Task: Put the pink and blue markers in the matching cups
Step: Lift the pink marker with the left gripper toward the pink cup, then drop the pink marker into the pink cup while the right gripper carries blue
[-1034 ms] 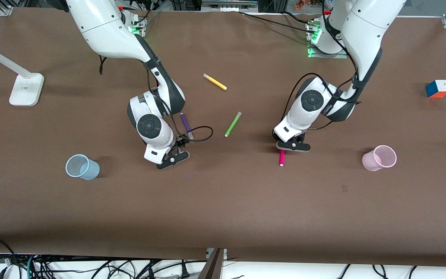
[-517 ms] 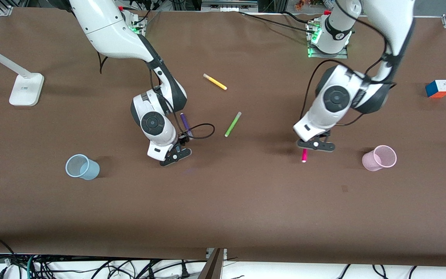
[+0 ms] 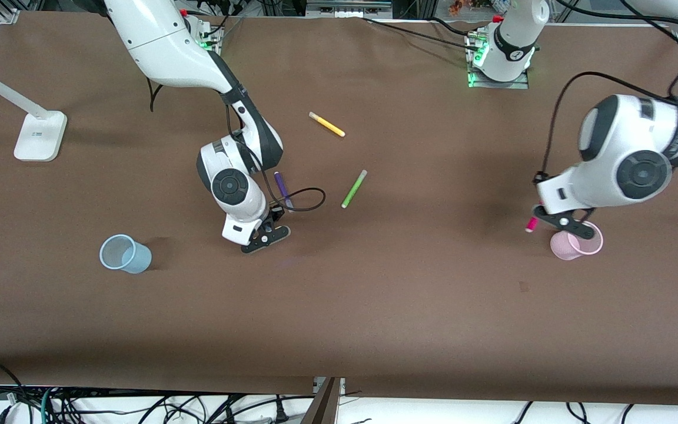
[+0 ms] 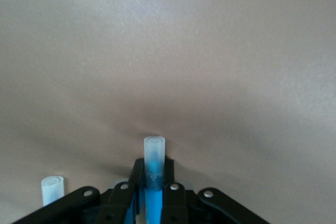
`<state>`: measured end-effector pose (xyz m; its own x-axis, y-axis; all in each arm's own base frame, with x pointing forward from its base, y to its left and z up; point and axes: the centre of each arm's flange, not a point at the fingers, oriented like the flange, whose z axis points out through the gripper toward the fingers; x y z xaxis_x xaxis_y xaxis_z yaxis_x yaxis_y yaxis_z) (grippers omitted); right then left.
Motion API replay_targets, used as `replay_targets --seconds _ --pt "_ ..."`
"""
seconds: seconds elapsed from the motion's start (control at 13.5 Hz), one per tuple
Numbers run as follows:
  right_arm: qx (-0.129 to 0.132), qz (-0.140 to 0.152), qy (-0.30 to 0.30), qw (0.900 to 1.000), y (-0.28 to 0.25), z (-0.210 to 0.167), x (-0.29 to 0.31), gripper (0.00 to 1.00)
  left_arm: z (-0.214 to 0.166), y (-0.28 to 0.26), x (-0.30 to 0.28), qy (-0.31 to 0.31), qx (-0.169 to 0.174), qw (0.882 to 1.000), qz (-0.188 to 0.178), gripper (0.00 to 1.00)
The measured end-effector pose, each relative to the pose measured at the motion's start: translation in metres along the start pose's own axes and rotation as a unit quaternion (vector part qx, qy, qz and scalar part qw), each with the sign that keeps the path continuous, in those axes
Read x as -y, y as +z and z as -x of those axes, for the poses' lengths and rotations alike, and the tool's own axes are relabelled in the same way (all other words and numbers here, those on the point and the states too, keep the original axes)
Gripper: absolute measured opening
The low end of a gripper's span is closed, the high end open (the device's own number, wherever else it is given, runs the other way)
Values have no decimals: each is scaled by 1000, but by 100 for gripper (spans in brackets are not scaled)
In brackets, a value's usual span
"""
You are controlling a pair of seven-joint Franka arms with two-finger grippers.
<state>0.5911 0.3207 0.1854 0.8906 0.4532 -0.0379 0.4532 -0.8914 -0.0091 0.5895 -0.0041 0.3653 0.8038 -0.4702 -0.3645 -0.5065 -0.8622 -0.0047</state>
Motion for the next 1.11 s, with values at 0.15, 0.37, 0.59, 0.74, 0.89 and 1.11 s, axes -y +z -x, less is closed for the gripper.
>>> replay_targets --seconds 0.15,0.37,0.59,0.74,0.89,1.11 --pt "-17 2 -24 1000 -20 -6 -12 17 16 5 34 53 37 997 -35 17" --pt "-48 10 -86 995 -63 -10 -63 17 17 0 77 110 101 985 -89 17" --pt "-64 20 -142 988 -104 -3 -127 17 -1 21 97 136 147 973 -117 17" --pt "-71 22 -167 983 -132 5 -158 17 -12 41 99 147 165 968 -120 17" --pt "-76 -1 -200 977 -157 15 -183 17 -22 58 95 158 177 965 -116 17" --pt "-107 -52 -247 962 -182 28 -233 17 -34 69 96 164 179 963 -114 17"
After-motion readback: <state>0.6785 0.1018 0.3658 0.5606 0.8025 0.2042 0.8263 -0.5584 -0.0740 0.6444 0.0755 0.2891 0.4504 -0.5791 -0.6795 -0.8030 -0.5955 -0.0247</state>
